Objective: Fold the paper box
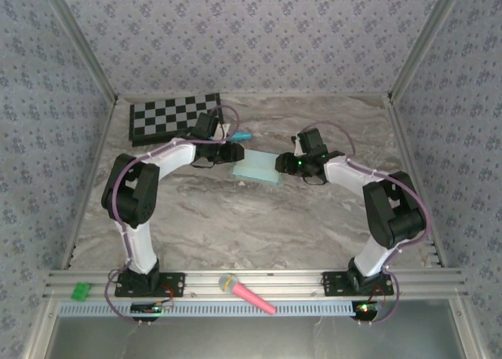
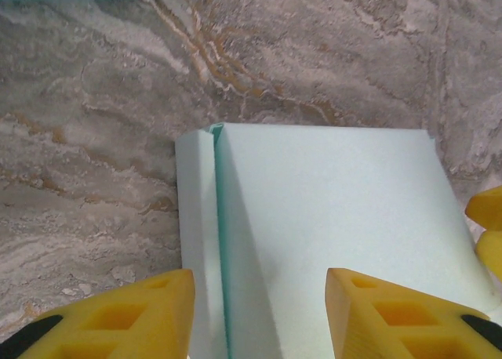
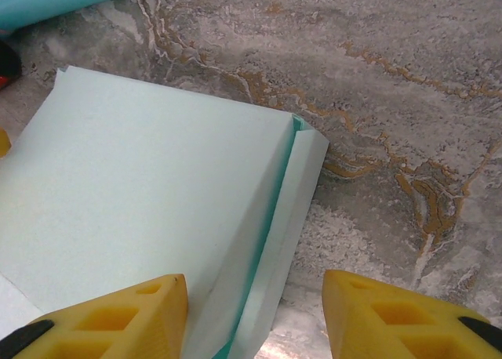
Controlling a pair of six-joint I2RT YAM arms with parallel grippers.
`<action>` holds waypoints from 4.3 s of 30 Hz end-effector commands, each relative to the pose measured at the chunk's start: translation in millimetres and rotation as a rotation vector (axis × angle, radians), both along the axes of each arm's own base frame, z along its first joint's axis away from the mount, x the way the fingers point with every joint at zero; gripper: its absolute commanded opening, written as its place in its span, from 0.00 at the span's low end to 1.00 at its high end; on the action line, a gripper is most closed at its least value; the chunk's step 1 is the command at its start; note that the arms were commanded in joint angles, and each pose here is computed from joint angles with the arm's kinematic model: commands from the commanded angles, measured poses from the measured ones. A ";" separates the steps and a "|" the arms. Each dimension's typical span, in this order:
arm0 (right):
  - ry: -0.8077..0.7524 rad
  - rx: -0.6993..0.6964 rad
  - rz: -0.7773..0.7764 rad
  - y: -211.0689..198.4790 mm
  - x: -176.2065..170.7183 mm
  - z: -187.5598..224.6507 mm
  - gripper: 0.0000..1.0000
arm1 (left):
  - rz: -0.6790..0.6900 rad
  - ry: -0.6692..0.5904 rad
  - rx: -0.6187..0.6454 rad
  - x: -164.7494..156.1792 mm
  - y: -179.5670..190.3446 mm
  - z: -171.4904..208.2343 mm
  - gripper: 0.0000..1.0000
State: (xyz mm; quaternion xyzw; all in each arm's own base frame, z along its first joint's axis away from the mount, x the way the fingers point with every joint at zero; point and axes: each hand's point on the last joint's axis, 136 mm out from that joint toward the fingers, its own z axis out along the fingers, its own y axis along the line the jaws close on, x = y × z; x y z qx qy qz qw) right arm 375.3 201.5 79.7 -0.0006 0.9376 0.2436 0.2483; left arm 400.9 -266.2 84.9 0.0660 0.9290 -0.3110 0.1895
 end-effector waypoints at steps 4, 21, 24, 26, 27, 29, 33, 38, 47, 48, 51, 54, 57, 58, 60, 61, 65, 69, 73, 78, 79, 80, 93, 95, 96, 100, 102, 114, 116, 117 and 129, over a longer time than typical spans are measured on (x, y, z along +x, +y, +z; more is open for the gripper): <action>0.031 -0.008 -0.005 -1.0 6.3 -10.7 0.49 | -0.015 0.053 -0.003 -13.2 -4.4 -22.0 0.43; 0.096 -0.046 0.087 11.2 14.6 -35.4 0.37 | 0.082 0.094 0.015 -45.4 -4.6 -30.0 0.32; 0.110 -0.059 0.125 16.8 16.7 -39.4 0.36 | 0.124 0.093 0.018 -57.9 -3.9 -29.9 0.32; 0.135 -0.073 0.151 18.2 12.2 -48.0 0.35 | 0.149 0.086 0.018 -65.9 -3.3 -28.7 0.32; 0.108 -0.067 0.166 25.0 21.4 -38.8 0.35 | 0.158 0.082 0.020 -70.2 -3.2 -28.2 0.33; 0.113 -0.067 0.200 31.0 21.4 -40.2 0.35 | 0.175 0.083 0.023 -78.1 -2.5 -28.4 0.33; 0.128 -0.072 0.267 43.4 19.1 -44.2 0.34 | 0.198 0.073 0.038 -93.9 -1.7 -29.5 0.33; 0.154 -0.106 0.325 53.1 16.4 -52.9 0.34 | 0.217 0.080 0.032 -109.2 -2.8 -35.0 0.34; 0.055 -0.162 0.262 38.5 46.1 -12.1 0.39 | 0.176 0.000 0.034 -110.6 -7.6 -5.5 0.43; 0.033 -0.164 0.244 34.2 51.2 -2.5 0.41 | 0.171 -0.022 0.056 -108.8 -4.6 0.6 0.45; -0.029 -0.166 0.193 22.1 61.8 25.5 0.44 | 0.163 -0.094 0.137 -101.3 6.9 16.8 0.53; -0.062 -0.157 0.155 9.8 64.5 45.5 0.46 | 0.148 -0.168 0.207 -90.7 17.6 34.8 0.63; -0.070 -0.143 0.133 1.6 57.8 54.5 0.46 | 0.118 -0.212 0.244 -75.2 25.4 44.6 0.68; -0.071 -0.133 0.127 -0.7 53.4 56.9 0.46 | 0.092 -0.215 0.240 -69.3 25.6 44.8 0.68; -0.068 -0.106 0.114 -4.0 43.5 59.0 0.46 | 0.033 -0.222 0.212 -57.7 21.7 45.7 0.69; -0.067 -0.092 0.104 -6.3 37.8 59.0 0.46 | 0.002 -0.238 0.195 -51.7 18.3 46.5 0.69; -0.054 -0.056 0.065 -17.4 12.6 54.3 0.47 | -0.094 -0.281 0.179 -33.4 7.8 42.9 0.80; -0.047 -0.045 0.036 -29.1 -10.0 48.6 0.47 | -0.108 -0.250 0.182 -11.3 9.6 26.4 0.80; -0.047 -0.037 0.014 -37.0 -27.0 42.7 0.48 | -0.138 -0.211 0.186 -0.6 2.9 6.9 0.79; -0.020 -0.037 0.001 -42.0 -40.8 29.0 0.48 | -0.138 -0.159 0.160 -3.1 -2.7 -3.5 0.73; -0.016 -0.036 0.004 -42.0 -42.6 25.6 0.48 | -0.133 -0.146 0.158 -4.1 -2.2 -5.7 0.72; -0.012 -0.035 0.005 -42.0 -43.8 22.4 0.48 | -0.128 -0.132 0.158 -6.7 -1.4 -8.8 0.70; 0.028 -0.019 0.033 -27.5 -40.2 2.7 0.48 | -0.048 -0.077 0.102 -36.9 2.5 -9.4 0.58; 0.033 -0.020 0.042 -23.1 -39.7 0.8 0.48 | -0.034 -0.074 0.086 -41.5 0.9 -6.3 0.57; 0.035 -0.019 0.044 -21.5 -39.1 -0.6 0.48 | -0.029 -0.076 0.077 -42.9 -0.1 -4.0 0.57; 0.039 -0.003 0.060 -12.8 -37.5 -2.2 0.48 | 0.012 -0.064 0.055 -50.6 -0.5 2.1 0.57; 0.040 0.010 0.070 -8.3 -36.8 -1.9 0.48 | 0.031 -0.056 0.035 -54.2 -2.2 4.7 0.57; 0.024 -0.004 0.069 -4.2 -27.2 2.5 0.48 | 0.022 -0.012 -0.079 -73.7 -24.3 7.1 0.50; 0.019 -0.012 0.059 -6.9 -26.2 4.8 0.48 | 0.024 -0.008 -0.115 -75.3 -27.5 10.7 0.50; 0.017 -0.011 0.057 -7.3 -26.3 5.8 0.48 | 0.024 -0.012 -0.124 -75.6 -28.4 13.6 0.50; 0.039 0.063 0.034 8.8 -28.8 9.2 0.49 | 0.058 -0.130 0.089 -43.7 20.9 28.0 0.55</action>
